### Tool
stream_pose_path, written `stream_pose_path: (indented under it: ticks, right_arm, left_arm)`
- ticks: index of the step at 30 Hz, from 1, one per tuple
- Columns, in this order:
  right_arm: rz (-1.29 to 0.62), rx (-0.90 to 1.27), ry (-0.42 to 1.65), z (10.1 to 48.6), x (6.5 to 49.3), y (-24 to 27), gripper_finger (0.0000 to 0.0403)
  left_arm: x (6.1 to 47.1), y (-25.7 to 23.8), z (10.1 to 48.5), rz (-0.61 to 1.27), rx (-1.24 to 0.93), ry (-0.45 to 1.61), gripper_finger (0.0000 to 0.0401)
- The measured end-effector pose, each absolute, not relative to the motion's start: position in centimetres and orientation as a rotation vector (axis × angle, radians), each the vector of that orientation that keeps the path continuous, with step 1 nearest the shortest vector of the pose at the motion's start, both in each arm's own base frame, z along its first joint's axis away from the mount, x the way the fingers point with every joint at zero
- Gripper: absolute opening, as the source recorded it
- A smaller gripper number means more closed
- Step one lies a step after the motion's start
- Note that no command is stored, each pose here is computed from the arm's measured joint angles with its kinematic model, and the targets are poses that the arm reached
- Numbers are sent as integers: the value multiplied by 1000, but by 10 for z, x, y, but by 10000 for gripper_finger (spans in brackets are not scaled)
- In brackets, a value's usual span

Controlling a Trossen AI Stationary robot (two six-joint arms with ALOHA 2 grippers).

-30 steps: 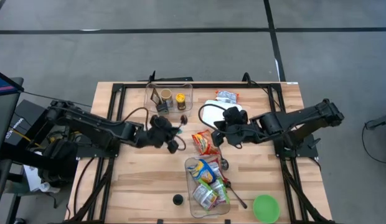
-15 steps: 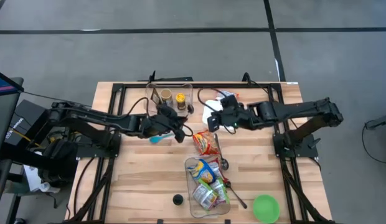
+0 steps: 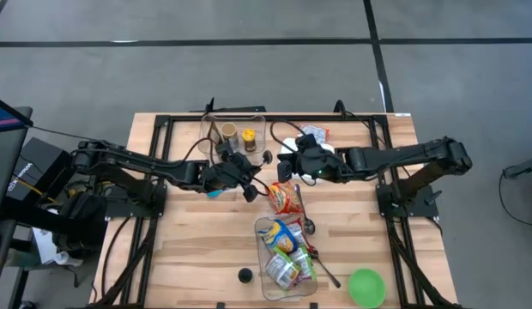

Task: Pick & Place Food Item
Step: Put the silver spoon into the white bin

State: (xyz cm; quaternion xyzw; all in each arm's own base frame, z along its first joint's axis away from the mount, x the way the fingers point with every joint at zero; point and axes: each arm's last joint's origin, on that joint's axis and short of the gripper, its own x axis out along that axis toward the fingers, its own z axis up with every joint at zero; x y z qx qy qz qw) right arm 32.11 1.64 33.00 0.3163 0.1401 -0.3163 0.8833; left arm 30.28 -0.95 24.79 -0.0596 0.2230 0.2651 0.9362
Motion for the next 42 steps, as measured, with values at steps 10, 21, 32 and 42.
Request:
stream_pose_path:
  ticks: [10,21,32,42]
  right_arm:
    - [-664,650,275,329,321,20,1]
    - [-605,707,320,328,323,8,64]
    - [-610,771,357,317,329,4,126]
    - [-592,780,361,302,348,6,117]
  left_arm:
    - [301,-9,245,501,56,541,13]
    - [300,-9,244,477,147,577,11]
    - [298,-8,241,480,159,614,12]
    - [296,-8,239,472,157,636,13]
